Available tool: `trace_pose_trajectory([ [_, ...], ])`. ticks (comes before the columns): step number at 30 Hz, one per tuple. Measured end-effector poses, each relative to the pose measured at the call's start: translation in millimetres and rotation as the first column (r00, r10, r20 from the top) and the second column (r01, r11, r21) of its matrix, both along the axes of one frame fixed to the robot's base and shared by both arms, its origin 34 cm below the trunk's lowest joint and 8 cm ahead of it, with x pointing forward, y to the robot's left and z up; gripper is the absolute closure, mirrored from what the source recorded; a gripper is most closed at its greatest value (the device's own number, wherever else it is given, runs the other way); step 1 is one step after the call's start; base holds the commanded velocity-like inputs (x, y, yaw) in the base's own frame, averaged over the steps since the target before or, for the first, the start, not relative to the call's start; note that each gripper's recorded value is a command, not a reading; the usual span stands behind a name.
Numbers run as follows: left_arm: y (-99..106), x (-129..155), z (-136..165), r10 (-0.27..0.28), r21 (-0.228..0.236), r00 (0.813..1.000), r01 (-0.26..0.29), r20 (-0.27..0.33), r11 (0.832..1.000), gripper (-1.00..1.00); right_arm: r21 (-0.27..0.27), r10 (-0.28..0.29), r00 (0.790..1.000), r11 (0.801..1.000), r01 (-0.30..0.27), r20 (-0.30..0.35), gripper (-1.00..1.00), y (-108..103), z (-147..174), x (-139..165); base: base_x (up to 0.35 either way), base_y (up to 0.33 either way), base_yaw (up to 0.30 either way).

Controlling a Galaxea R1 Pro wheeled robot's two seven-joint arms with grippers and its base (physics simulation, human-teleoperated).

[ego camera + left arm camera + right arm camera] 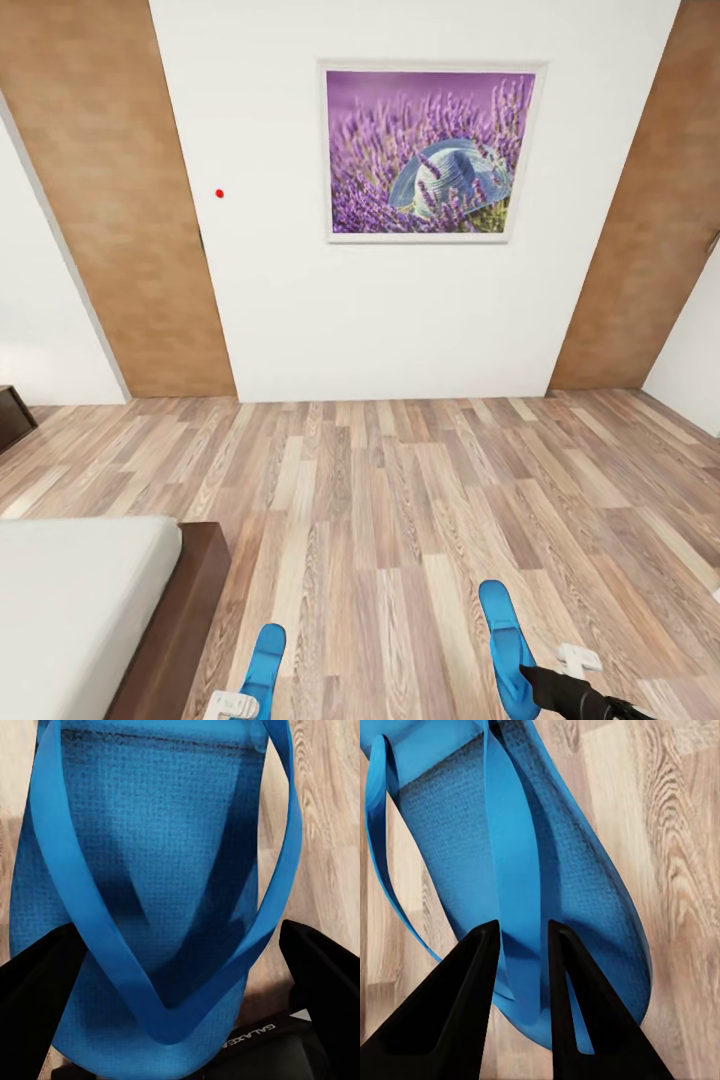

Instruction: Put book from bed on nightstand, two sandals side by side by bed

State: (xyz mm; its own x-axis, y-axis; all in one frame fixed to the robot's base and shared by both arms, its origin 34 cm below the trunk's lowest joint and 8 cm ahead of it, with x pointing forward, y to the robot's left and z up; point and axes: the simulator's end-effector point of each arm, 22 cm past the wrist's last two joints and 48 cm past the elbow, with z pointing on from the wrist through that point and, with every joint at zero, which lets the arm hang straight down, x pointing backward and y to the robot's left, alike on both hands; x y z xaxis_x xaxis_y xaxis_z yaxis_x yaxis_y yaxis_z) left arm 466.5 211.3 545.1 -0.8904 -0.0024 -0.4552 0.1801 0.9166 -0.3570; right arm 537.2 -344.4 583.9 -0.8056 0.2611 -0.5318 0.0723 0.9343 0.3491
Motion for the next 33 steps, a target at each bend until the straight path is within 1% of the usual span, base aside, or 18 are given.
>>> trace_pose_trajectory([
  [21,-0.3,-0.2,-0.1,-0.002,0.0,1.0,0.002,0.0,1.0,1.0,0.0,0.001,1.0,1.0,-0.001,0.0,1.0,0.2,0.0,-0.1,0.333,0.0,0.0],
  [33,-0.3,-0.1,-0.1,-0.002,0.0,1.0,0.002,0.0,1.0,1.0,0.003,0.002,1.0,1.0,-0.002,0.0,1.0,0.5,0.1,-0.2,0.299,0.0,0.0],
])
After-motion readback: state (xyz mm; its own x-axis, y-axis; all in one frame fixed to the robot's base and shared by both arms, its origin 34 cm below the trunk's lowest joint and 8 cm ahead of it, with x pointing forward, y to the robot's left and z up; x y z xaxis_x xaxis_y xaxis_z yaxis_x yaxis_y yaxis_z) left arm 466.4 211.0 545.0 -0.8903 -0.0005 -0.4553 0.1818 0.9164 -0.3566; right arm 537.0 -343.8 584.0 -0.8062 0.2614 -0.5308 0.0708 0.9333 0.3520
